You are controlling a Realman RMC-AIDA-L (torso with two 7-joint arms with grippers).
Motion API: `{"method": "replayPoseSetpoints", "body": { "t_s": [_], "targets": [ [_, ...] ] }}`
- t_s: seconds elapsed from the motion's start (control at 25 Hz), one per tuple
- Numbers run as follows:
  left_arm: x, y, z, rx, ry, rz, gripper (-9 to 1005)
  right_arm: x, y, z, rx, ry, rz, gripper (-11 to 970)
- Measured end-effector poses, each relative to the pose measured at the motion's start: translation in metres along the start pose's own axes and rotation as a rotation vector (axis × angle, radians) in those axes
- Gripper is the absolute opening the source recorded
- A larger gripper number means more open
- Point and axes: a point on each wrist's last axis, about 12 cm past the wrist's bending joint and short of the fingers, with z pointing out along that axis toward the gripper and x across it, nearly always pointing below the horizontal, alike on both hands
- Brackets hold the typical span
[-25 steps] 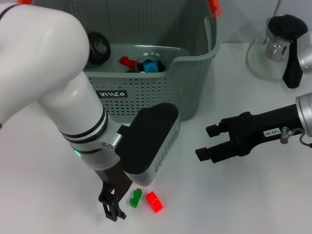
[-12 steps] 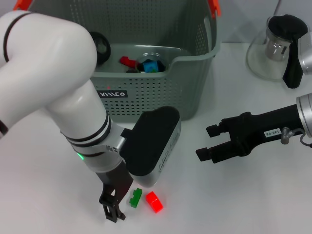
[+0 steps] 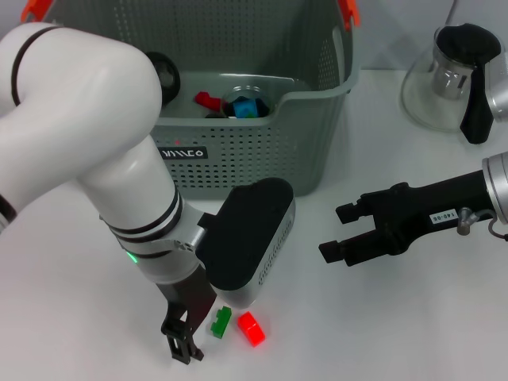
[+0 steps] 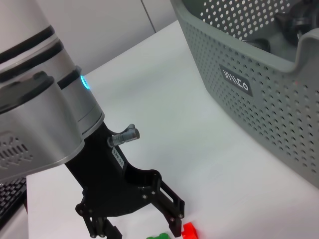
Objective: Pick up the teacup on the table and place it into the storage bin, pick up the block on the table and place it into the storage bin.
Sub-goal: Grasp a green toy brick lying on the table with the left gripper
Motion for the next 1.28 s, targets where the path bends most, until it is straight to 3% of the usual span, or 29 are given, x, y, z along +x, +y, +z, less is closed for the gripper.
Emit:
{"method": "replayPoseSetpoints", "body": {
  "t_s": [0.32, 0.52, 1.28],
  "targets": [
    [0.000, 0.000, 0.002, -0.001, 0.000, -0.002, 911, 0.001, 0.000, 0.000, 0.000, 0.000, 0.000, 912],
    [-0.001, 0.001, 0.003, -0.010, 0.001, 0.000, 729, 0.001, 0.000, 0.000, 0.000, 0.000, -0.003, 912],
    [-0.010, 0.006, 0.009, -0.050, 0.017, -0.037, 578, 0.002, -0.001, -0.001, 0.008, -0.002, -0.006, 912]
  ]
}}
